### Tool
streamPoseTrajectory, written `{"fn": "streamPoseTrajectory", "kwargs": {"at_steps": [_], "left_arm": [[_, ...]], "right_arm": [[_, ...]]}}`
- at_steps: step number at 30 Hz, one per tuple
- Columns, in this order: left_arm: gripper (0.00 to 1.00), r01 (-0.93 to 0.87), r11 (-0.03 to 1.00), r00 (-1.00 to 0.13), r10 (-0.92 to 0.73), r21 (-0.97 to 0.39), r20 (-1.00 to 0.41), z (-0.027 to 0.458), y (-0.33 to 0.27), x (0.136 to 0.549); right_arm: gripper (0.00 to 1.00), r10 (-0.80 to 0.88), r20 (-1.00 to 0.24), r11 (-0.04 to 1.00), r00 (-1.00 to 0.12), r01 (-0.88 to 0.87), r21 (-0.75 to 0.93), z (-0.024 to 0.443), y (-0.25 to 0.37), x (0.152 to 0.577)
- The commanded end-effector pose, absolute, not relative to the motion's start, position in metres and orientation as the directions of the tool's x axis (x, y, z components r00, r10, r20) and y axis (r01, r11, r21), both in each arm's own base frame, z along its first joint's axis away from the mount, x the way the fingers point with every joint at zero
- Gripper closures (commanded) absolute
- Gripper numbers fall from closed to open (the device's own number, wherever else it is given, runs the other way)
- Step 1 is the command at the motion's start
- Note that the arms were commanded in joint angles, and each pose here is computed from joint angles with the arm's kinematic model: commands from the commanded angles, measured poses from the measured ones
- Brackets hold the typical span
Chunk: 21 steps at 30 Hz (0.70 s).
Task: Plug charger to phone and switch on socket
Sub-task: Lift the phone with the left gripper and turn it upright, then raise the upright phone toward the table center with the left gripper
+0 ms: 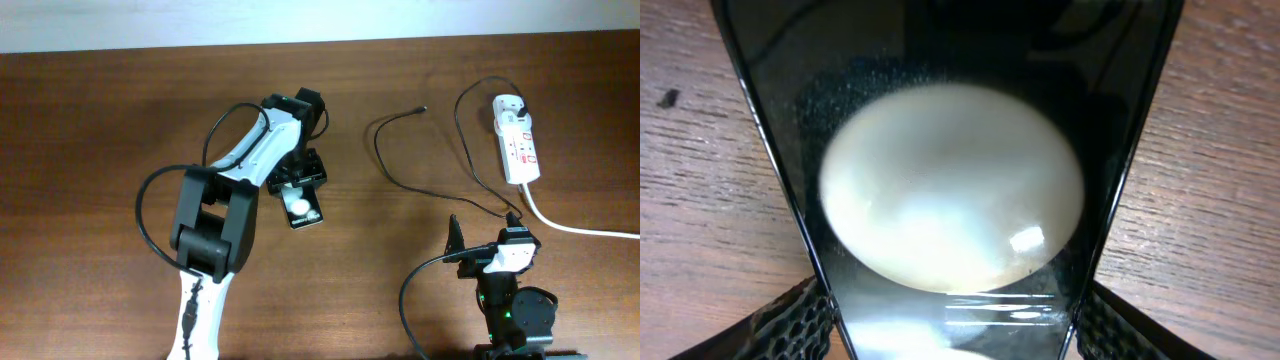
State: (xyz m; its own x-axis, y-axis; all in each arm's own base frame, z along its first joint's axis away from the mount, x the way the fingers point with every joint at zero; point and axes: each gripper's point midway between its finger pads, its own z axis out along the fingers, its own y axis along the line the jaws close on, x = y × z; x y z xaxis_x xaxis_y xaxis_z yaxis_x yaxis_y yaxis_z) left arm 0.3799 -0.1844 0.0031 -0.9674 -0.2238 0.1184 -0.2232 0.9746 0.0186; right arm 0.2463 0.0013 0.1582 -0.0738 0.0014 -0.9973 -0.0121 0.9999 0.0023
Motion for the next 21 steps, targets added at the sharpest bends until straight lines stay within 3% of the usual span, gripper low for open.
{"fn": "streamPoseTrajectory", "kwargs": {"at_steps": [1, 9, 12, 14, 21], "left_arm": [[0.30, -0.188, 0.982, -0.977, -0.187, -0.007, 0.100, 0.024, -0.189, 0.395], [0.30, -0.102, 0.995, -0.995, -0.102, -0.022, 0.005, 0.096, -0.188, 0.417], [0.30, -0.128, 0.992, -0.989, -0.127, 0.011, -0.081, 0.149, -0.166, 0.425], [0.30, -0.073, 0.995, -0.971, -0.086, -0.063, -0.222, 0.206, -0.165, 0.437], [0.30, 0.002, 0.987, -0.882, -0.074, -0.162, -0.466, 0.327, -0.150, 0.397]], "right_arm": [[0.01, 0.005, -0.997, 1.000, -0.076, -0.008, 0.005, 0.156, 0.000, 0.246], [0.01, 0.005, -0.997, 1.000, -0.076, -0.007, 0.006, 0.156, 0.000, 0.246], [0.01, 0.005, -0.997, 1.000, -0.076, -0.007, 0.006, 0.156, 0.000, 0.246], [0.01, 0.005, -0.997, 1.000, -0.076, -0.007, 0.005, 0.156, 0.000, 0.246], [0.01, 0.005, -0.997, 1.000, -0.076, -0.008, 0.006, 0.156, 0.000, 0.246]]}}
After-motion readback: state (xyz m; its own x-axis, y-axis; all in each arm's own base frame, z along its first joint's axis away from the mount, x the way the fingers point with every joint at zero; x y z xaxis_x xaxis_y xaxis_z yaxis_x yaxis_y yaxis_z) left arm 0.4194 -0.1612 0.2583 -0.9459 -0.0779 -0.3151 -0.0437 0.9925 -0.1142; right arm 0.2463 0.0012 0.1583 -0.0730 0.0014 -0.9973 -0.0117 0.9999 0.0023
